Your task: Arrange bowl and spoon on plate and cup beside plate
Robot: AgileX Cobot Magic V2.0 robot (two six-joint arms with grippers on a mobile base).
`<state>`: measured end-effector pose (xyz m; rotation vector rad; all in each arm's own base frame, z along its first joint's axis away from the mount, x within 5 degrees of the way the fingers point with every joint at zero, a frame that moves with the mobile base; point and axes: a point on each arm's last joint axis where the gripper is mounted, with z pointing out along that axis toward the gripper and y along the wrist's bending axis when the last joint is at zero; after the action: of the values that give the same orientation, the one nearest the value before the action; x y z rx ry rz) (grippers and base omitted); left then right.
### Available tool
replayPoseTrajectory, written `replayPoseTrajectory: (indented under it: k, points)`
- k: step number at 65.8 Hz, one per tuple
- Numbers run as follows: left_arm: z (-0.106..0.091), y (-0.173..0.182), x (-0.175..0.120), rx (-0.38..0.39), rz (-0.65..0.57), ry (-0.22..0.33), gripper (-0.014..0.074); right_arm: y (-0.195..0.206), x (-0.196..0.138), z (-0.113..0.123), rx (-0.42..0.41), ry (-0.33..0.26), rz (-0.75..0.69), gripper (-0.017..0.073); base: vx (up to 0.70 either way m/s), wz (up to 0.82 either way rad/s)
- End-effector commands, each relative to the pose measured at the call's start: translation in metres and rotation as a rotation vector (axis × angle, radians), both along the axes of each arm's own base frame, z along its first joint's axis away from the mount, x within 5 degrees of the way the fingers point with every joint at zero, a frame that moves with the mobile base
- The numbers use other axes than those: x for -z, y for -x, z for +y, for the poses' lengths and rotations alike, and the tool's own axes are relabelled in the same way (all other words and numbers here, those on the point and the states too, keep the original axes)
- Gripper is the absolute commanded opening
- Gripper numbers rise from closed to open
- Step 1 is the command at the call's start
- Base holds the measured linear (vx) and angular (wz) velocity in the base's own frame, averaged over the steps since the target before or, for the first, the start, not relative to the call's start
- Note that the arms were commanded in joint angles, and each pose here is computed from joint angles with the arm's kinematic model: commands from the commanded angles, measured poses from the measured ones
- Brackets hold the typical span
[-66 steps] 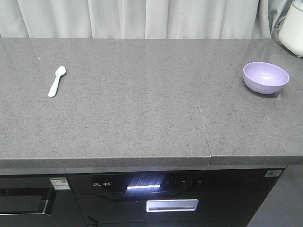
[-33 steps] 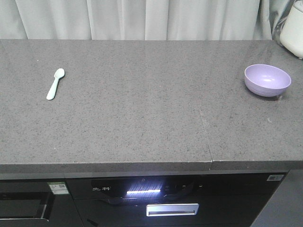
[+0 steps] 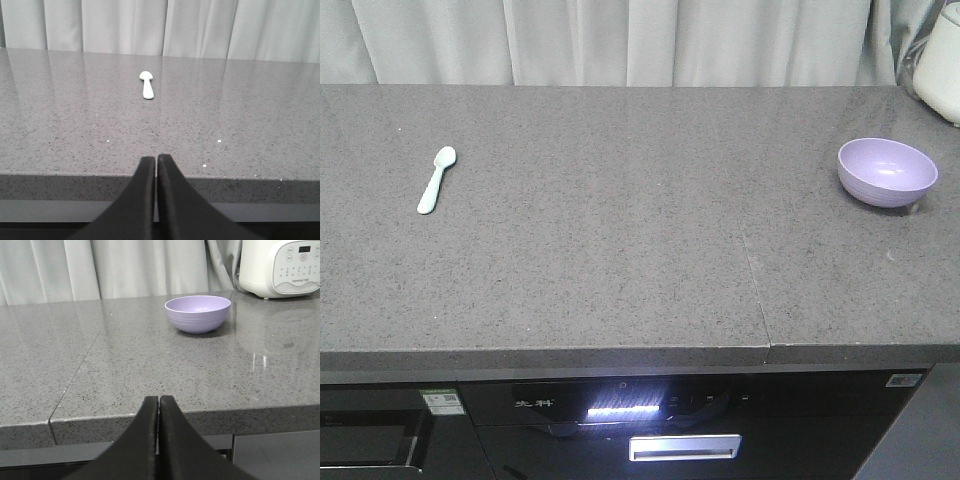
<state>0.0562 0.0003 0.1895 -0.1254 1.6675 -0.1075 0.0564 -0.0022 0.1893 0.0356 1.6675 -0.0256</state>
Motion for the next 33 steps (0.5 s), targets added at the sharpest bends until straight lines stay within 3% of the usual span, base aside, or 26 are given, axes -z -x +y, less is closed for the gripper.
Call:
replayPoseTrajectory:
  k: [1, 33]
  points:
    - [-0.0001, -0.0003, 0.0029, 0.000, -0.057, 0.010, -0.0006, 0.0000, -0.0017, 0.0000, -0.001, 0.015, -0.068, -0.0005, 0.01, 0.00]
    - [-0.0001, -0.0003, 0.0029, 0.000, -0.057, 0.010, -0.0006, 0.0000, -0.0017, 0.0000, -0.001, 0.015, -0.068, -0.0005, 0.01, 0.00]
